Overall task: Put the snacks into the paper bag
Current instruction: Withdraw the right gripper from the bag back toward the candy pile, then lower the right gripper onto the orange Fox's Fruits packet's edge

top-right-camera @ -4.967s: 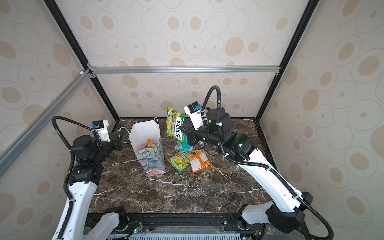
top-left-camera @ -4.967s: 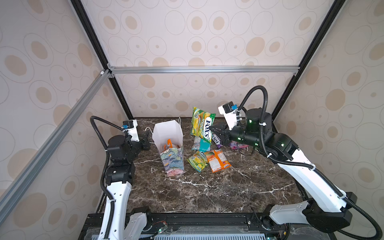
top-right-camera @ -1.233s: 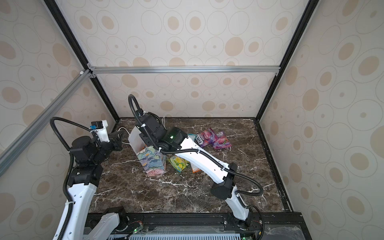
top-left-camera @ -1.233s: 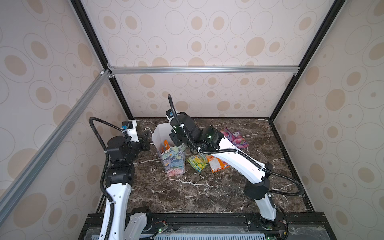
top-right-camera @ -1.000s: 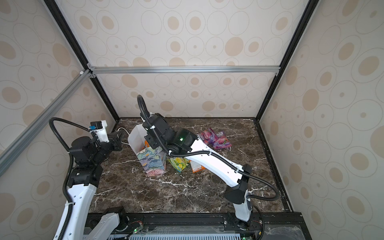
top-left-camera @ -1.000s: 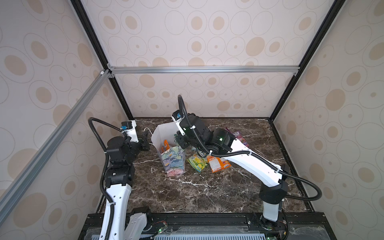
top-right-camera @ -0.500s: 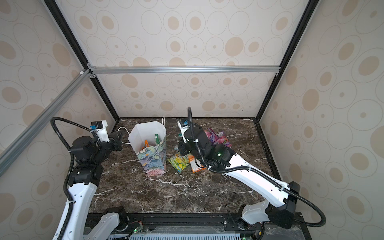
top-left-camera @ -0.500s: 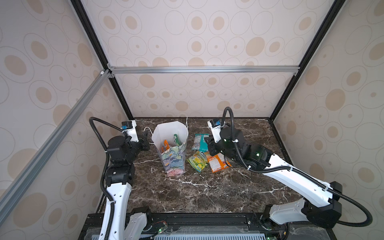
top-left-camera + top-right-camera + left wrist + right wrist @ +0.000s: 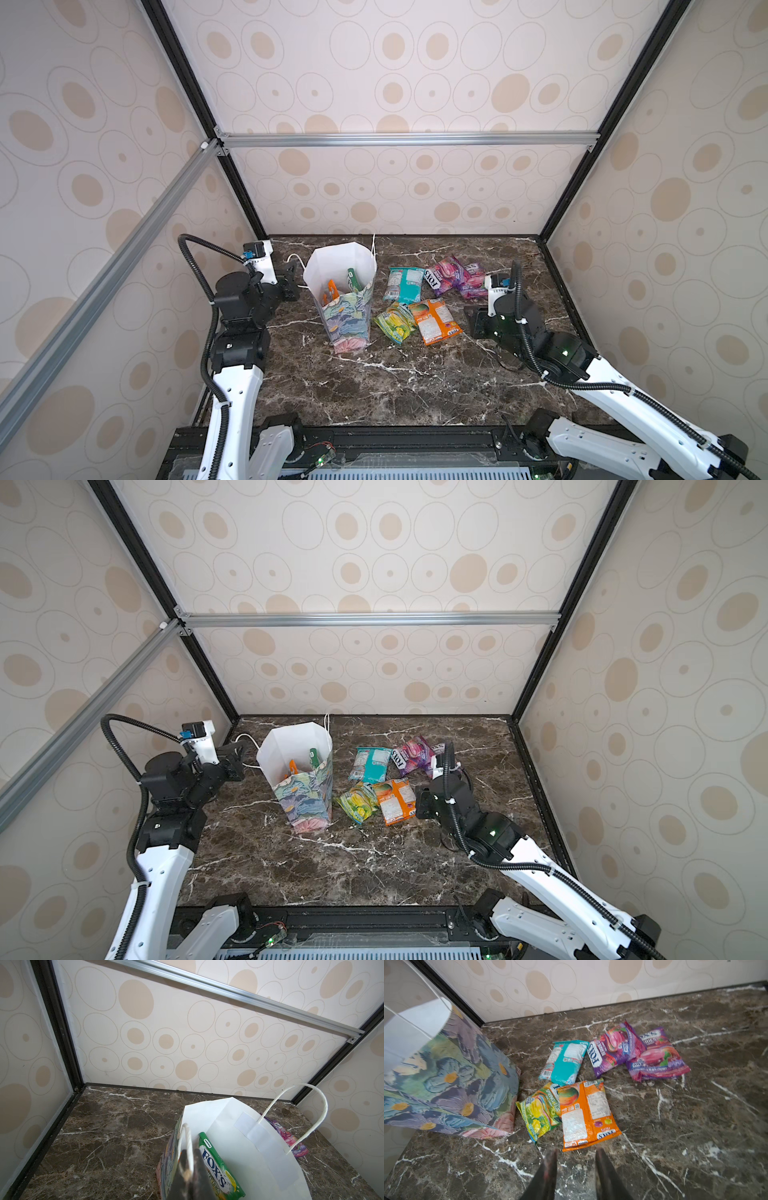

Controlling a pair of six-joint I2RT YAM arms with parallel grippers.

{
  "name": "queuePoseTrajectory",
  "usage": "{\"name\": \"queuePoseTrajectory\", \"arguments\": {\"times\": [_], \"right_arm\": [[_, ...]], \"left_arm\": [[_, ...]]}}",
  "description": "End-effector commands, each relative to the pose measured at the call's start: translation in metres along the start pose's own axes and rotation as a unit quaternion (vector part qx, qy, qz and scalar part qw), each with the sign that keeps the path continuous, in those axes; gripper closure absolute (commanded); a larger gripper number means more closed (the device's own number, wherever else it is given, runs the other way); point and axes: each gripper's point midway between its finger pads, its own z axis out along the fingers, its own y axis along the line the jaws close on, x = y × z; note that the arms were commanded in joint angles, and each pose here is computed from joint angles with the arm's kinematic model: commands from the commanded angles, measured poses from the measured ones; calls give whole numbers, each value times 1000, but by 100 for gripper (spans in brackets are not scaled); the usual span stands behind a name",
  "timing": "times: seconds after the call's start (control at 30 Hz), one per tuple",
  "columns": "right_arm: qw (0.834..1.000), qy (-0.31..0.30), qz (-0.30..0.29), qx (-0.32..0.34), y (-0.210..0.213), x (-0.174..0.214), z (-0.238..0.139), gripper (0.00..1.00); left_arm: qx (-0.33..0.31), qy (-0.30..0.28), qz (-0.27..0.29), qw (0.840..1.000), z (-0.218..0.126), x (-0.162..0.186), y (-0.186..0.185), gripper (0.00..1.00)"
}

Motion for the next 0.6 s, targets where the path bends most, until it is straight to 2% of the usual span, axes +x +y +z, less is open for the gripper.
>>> {"name": "queuePoseTrajectory", "arguments": {"times": [0.0, 0.23, 0.47, 0.57], "right_arm": [[999, 23, 47, 15, -16, 18, 5, 65], [995, 63, 69, 36, -30, 46, 20, 64], [987, 72, 143, 31, -37, 75, 36, 61], [983, 63, 166, 33, -43, 83, 39, 56]], "left_arm": [[-2, -12, 14, 1000, -3, -7, 0, 100], [0, -13, 13, 1000, -3, -8, -1, 100], [2, -5, 8, 1000, 1, -3, 0, 100], [7, -7, 8, 1000, -1, -5, -2, 100]]}}
